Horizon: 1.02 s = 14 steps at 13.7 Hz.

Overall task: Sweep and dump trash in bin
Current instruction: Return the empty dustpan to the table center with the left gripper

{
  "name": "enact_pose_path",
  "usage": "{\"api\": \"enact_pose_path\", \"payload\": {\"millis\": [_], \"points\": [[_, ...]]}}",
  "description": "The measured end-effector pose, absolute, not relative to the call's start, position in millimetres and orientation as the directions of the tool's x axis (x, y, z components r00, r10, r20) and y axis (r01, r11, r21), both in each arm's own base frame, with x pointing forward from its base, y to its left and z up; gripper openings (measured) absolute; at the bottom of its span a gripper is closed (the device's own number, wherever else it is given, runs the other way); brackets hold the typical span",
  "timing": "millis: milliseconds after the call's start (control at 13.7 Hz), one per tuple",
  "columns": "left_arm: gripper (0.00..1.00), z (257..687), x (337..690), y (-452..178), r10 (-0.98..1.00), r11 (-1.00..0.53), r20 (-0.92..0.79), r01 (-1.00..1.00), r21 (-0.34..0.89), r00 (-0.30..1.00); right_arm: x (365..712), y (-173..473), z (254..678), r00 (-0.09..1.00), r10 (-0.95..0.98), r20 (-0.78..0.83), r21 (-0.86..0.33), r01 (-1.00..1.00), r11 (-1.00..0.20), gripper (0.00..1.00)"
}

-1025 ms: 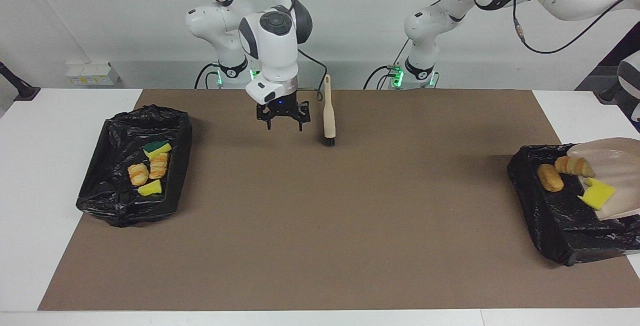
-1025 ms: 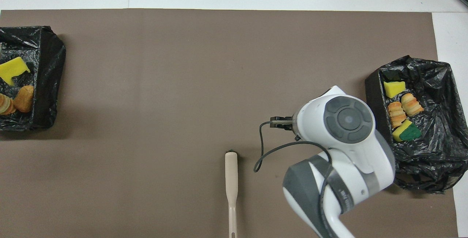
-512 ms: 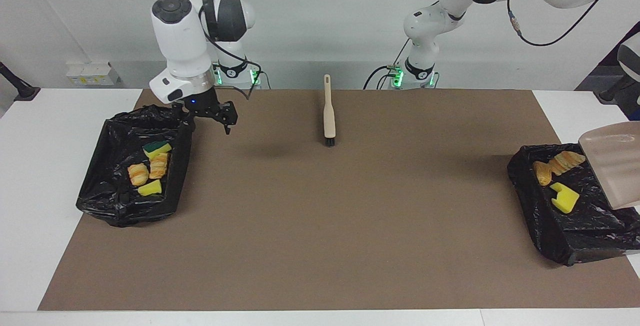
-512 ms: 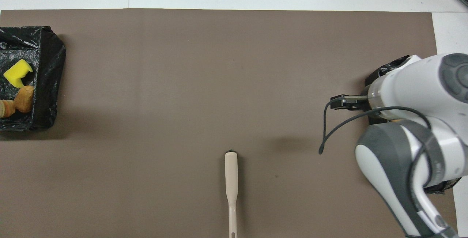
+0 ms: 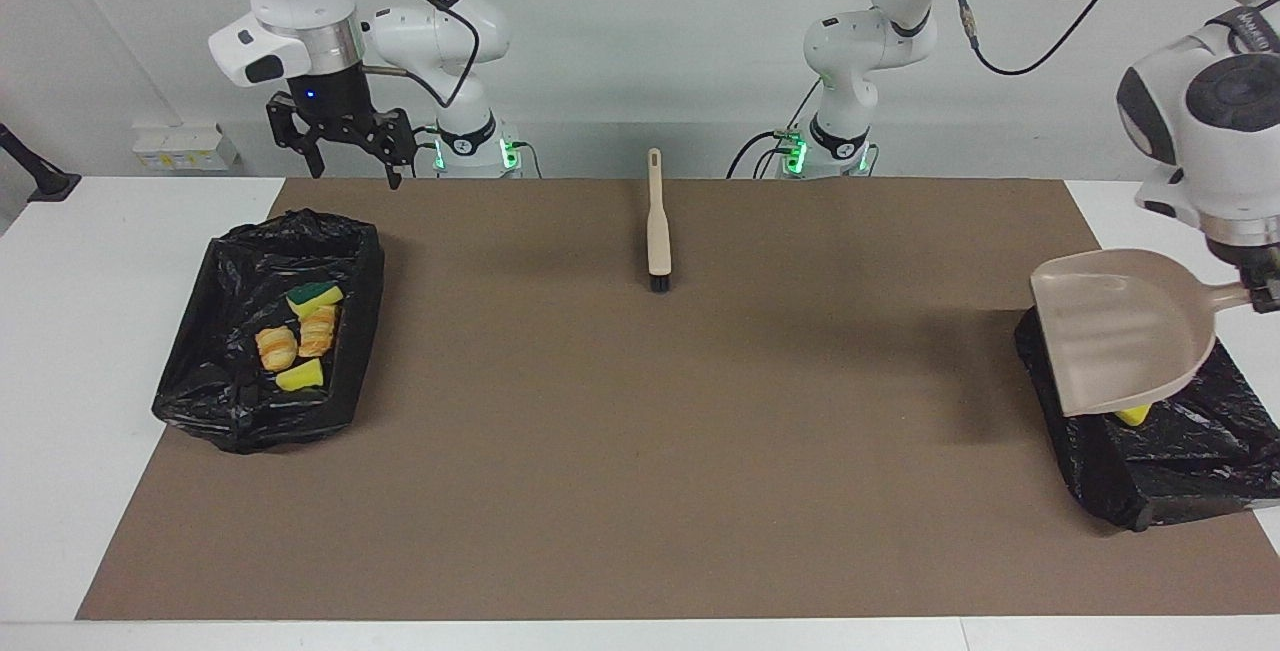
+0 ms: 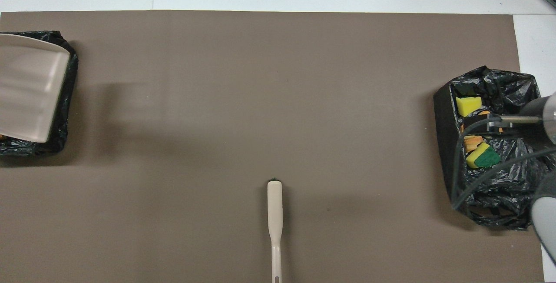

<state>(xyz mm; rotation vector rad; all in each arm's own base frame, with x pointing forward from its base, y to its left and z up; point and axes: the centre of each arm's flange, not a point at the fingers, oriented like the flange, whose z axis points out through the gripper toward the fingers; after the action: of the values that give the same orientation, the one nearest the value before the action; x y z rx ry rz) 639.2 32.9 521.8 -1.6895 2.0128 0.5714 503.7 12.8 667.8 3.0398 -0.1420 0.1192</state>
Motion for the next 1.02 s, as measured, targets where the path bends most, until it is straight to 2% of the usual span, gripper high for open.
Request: {"api": "enact_pose_path", "payload": {"millis": [220,512,732,1025], "points": [[0.31,479,606,-46,-0.858,0.08,-0.508,-0.997,0.02,-0.079,502,-7,674,0.992,-0.098,0.085,0.042,-0.102,-0.994,1.0],[0.31,433,557,-147,-0.902,-0.114,-0.419,-0.993,-0.003,0.105,504,-25,668,0.999,-0.021,0.042,0.043,-0.023,-0.999,1.0],[0.31,417,529,-212,-0.928,-0.154,-0.344,-0.988,0.01,0.141,512,-28,668,0.999,-0.015,0.044,0.041,-0.016,-0.999,1.0],[0.31,403,520,-255,-0.859,-0.467,-0.218,-0.883,-0.042,0.464,515,-26,664,0.999,-0.014,0.036,0.029,-0.015,-0.999,1.0]]}}
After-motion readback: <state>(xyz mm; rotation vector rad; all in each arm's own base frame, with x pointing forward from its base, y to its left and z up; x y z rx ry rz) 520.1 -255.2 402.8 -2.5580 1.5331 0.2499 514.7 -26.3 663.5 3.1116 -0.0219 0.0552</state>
